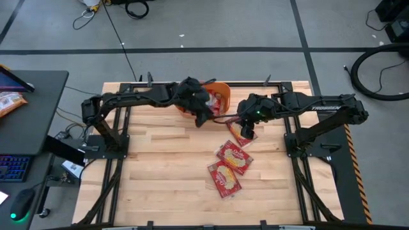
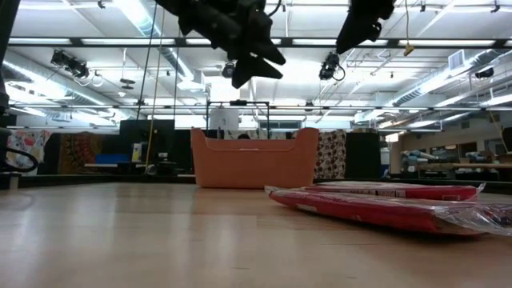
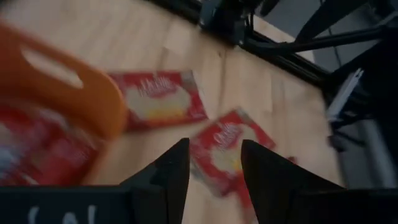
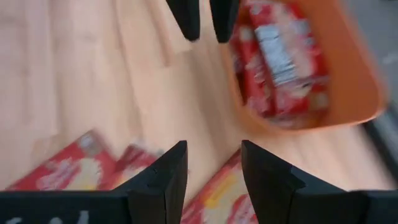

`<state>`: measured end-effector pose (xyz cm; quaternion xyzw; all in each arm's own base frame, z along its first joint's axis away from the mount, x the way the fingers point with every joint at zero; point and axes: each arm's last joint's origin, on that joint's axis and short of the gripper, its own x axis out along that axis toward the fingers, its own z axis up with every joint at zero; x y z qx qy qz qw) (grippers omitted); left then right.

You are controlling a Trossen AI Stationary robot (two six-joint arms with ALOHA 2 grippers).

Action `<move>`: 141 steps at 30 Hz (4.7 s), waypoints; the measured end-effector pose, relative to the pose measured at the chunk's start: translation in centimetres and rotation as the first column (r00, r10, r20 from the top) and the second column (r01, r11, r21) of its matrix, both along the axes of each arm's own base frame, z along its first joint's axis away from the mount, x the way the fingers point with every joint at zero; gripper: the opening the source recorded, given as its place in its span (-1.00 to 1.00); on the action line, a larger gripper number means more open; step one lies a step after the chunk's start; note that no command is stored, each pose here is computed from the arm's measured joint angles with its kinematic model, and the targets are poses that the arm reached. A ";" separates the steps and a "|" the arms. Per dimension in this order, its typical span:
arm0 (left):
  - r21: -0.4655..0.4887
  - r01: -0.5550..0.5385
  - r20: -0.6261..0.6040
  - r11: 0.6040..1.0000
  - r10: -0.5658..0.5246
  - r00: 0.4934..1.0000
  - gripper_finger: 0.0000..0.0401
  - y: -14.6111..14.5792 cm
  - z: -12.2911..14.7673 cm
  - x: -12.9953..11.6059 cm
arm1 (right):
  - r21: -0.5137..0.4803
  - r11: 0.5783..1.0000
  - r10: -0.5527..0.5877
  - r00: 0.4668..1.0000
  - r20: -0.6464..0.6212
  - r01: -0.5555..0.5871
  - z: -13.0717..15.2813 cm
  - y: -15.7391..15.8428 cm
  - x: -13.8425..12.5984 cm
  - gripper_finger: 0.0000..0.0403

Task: Sort popcorn bags into baskets
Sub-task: Put the popcorn bag into the orange bin

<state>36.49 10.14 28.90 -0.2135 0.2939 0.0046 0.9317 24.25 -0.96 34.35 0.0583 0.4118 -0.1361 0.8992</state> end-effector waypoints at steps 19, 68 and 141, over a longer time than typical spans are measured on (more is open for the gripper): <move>0.031 -0.087 -0.323 0.996 0.092 0.942 -0.26 -14.5 -1.2 -1.5 | 0.083 0.996 0.042 0.972 -0.231 -0.023 -5.6 5.0 -2.0 -0.30; -0.022 -0.182 -0.357 0.983 0.162 0.920 -0.26 -19.8 0.7 -5.1 | 0.353 0.932 0.121 0.989 -0.089 -0.083 -20.1 7.6 7.5 -0.32; 0.447 0.311 -0.604 0.839 0.027 0.797 -0.95 -23.3 -15.1 -0.3 | 0.185 0.975 -0.072 0.963 -0.258 0.123 -9.6 4.1 -6.6 -0.32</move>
